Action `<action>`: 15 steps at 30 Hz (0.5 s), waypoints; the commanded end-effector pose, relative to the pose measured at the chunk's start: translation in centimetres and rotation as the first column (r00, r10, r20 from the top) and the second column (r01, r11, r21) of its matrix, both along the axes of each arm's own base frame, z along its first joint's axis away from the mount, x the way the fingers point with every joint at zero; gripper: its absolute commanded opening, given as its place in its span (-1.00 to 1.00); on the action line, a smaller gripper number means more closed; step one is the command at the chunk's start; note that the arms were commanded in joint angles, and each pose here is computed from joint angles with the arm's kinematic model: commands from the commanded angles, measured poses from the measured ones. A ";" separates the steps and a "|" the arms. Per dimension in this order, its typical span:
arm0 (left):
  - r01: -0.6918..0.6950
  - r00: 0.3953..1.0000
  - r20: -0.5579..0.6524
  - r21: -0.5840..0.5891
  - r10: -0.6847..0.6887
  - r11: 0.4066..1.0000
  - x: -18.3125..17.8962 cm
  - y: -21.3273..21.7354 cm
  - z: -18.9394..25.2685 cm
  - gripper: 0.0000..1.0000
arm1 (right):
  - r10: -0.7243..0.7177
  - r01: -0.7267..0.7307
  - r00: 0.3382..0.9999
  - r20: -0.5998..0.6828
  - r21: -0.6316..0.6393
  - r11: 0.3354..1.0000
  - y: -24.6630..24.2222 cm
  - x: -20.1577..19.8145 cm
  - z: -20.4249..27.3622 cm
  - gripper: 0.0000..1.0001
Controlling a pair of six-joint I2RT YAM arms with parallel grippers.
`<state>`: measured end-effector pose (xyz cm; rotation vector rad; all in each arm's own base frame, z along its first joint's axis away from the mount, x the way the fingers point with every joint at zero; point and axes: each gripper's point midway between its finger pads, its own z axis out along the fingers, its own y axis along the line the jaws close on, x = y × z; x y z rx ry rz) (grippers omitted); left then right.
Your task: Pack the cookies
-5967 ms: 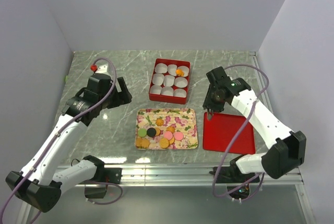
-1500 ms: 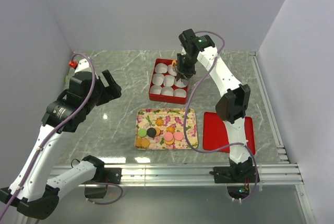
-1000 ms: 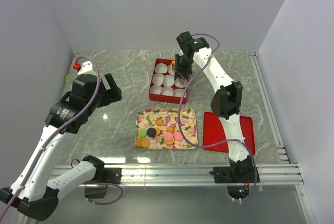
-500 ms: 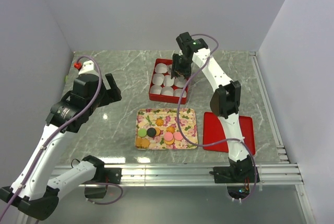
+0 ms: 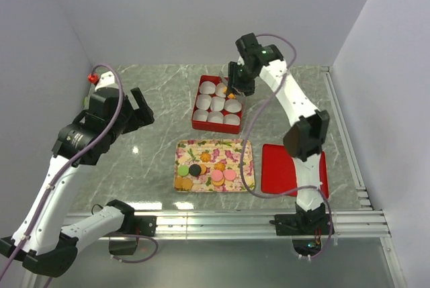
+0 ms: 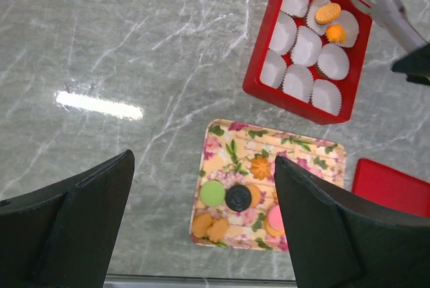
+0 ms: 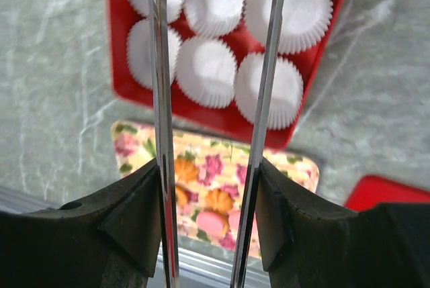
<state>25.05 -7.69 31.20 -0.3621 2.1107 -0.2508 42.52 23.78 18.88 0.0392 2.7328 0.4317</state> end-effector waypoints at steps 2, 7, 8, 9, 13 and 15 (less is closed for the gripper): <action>-0.045 0.999 0.001 -0.077 0.045 0.996 -0.7 -0.1 1.9 0.80 | 0.040 -0.044 0.990 0.133 0.031 0.999 -1.4 -2.8 6.1 0.14; -0.119 0.993 -0.030 -0.129 0.116 0.985 -1.8 0.6 1.9 0.79 | 0.107 -0.117 0.986 0.129 0.068 0.991 -1.7 -6.8 6.6 0.14; -0.124 0.992 -0.032 -0.132 0.121 0.983 -1.9 0.7 1.8 0.79 | 0.126 -0.136 0.984 0.124 0.071 0.988 -1.5 -7.6 6.5 0.14; -0.132 0.991 -0.034 -0.135 0.129 0.982 -2.2 0.8 1.8 0.79 | 0.141 -0.150 0.983 0.115 0.071 0.986 -1.6 -8.8 6.1 0.13; -0.164 0.986 -0.058 -0.173 0.156 0.971 -3.2 1.1 1.0 0.76 | 0.199 -0.205 0.976 0.090 0.064 0.977 -0.7 -12.8 4.7 0.13; -0.170 0.985 -0.057 -0.191 0.162 0.967 -4.0 1.4 0.6 0.77 | 0.243 -0.247 0.968 0.065 0.066 0.967 0.2 -15.8 4.0 0.13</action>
